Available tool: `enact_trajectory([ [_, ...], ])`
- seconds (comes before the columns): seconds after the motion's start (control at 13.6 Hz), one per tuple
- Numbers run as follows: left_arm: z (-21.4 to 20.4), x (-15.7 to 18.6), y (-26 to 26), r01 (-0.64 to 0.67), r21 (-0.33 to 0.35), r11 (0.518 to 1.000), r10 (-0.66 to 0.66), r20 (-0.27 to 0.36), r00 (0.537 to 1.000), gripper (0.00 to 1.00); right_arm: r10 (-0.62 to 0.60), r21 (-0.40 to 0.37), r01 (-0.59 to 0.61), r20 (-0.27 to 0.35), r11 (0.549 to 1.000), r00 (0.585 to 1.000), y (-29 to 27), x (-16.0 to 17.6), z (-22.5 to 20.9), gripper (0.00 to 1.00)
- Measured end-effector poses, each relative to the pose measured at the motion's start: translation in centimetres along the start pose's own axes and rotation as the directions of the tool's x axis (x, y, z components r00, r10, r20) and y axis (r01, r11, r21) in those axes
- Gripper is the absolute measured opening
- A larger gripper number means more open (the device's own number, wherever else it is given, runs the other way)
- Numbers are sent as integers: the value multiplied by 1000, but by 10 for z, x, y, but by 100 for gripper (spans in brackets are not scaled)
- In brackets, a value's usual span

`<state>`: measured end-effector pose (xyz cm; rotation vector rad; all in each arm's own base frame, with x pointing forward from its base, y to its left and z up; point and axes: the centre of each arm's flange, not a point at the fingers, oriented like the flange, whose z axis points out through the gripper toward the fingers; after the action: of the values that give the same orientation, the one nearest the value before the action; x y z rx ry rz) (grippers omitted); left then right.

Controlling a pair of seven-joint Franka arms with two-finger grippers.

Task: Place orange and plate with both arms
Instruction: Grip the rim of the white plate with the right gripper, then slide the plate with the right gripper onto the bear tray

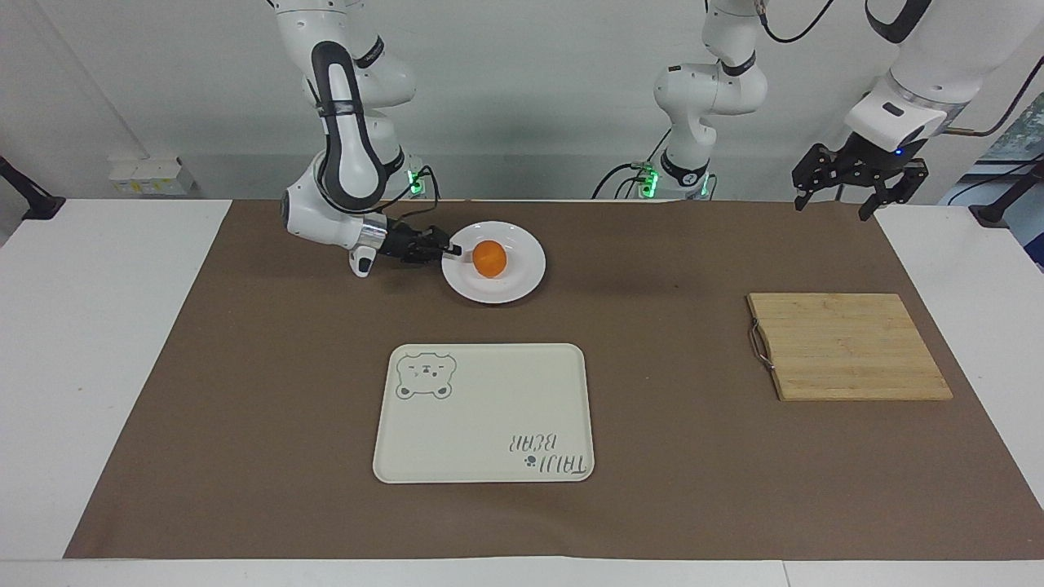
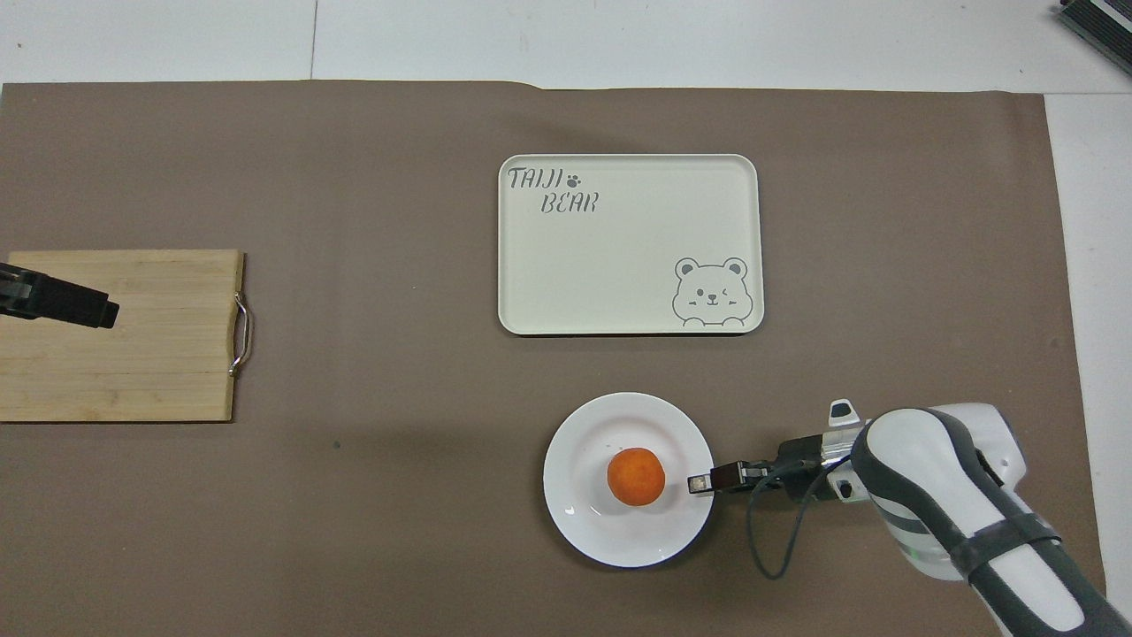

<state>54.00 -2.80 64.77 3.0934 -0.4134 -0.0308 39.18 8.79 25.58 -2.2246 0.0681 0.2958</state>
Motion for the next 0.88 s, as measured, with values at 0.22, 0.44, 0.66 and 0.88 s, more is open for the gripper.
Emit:
enact_trajectory([
  [0.22,0,0,0,0,0,1000,0,0,1000,100,-1,1,1,-1,1000,1000,-1,0,0,5],
  [0.44,0,0,0,0,0,1000,0,0,1000,100,-17,1,17,-3,1000,1000,-2,0,-1,4],
  [0.66,0,0,0,0,0,1000,0,0,1000,100,-98,2,98,-19,995,995,-7,7,-8,4],
  [0.88,0,0,0,0,0,1000,0,0,1000,100,-141,26,141,-31,990,990,-12,17,-20,4],
])
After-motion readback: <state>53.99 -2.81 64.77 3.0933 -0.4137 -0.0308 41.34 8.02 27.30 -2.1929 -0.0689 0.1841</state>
